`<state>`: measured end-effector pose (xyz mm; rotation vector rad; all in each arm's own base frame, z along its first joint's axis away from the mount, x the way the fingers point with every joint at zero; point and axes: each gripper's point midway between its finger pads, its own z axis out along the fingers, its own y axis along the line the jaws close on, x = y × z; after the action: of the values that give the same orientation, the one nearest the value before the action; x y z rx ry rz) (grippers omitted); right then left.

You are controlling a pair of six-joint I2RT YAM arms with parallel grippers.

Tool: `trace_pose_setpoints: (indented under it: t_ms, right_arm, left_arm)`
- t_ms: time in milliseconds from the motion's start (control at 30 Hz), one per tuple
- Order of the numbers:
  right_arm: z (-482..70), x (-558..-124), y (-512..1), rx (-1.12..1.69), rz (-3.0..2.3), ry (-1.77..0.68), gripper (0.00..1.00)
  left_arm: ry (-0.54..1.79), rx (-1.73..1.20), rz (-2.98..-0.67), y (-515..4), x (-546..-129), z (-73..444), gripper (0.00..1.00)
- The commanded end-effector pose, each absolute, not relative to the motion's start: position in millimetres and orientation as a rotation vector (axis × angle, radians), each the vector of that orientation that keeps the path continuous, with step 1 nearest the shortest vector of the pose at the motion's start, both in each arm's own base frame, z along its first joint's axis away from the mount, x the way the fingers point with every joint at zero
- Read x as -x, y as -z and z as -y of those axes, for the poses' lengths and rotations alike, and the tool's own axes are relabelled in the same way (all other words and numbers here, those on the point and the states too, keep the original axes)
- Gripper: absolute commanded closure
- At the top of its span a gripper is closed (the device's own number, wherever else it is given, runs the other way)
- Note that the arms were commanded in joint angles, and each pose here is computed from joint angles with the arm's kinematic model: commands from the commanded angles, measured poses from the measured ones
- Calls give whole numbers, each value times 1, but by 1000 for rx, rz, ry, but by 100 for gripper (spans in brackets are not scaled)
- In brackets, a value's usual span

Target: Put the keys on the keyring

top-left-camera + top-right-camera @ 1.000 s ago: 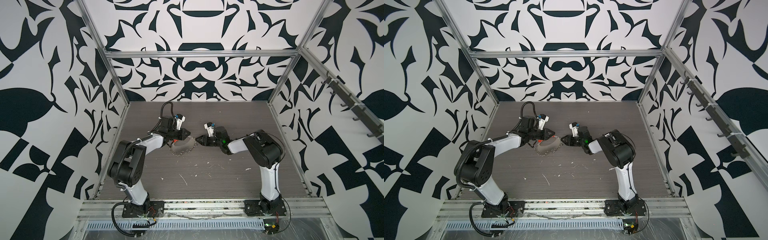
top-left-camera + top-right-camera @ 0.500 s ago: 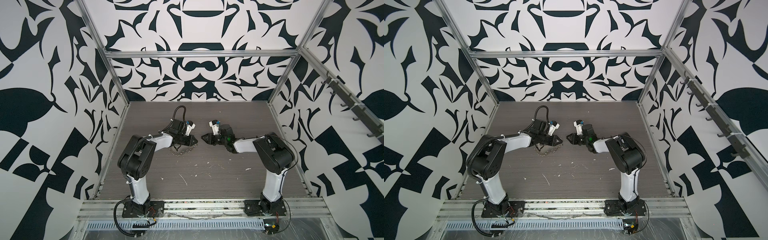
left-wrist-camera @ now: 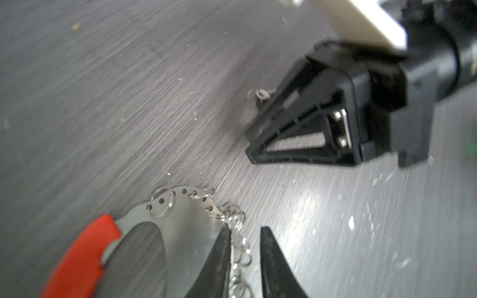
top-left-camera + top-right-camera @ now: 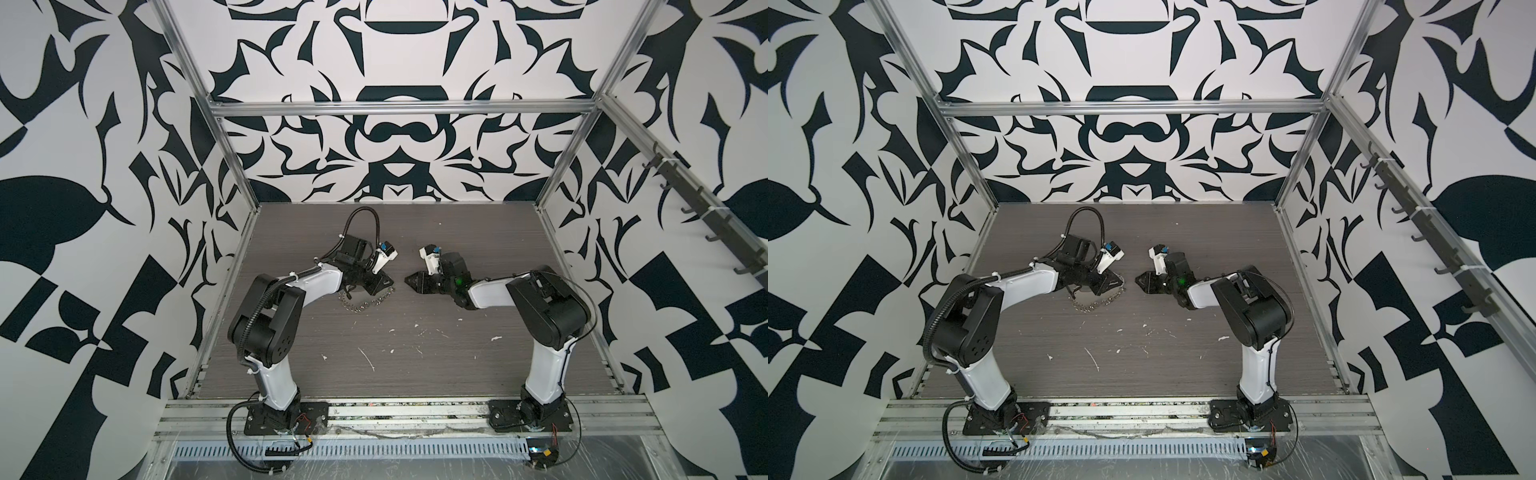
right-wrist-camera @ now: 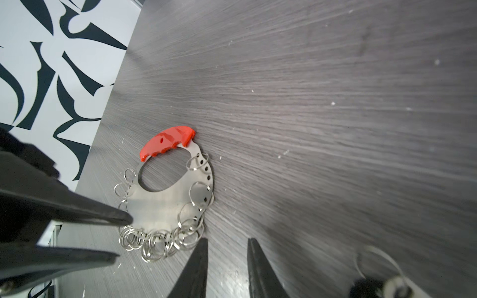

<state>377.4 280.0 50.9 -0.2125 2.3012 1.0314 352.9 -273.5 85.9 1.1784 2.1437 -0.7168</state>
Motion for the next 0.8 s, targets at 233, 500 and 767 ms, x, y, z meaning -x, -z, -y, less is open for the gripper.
trace_pose_setpoints:
  t_ms: [233,500,767]
  right_arm:
    - [-254,-379,-85,210,-2220,-975,68]
    - [-248,-384,-90,196,-2207,-969,68]
    - [-248,-385,-86,181,-2211,-999,68]
  left_arm:
    - [359,-1772,-2096,-64,-376,245,70]
    - [290,-1902,-1978,-54,-378,254,70]
    - [218,-1970,-1897,-46,-379,268,69]
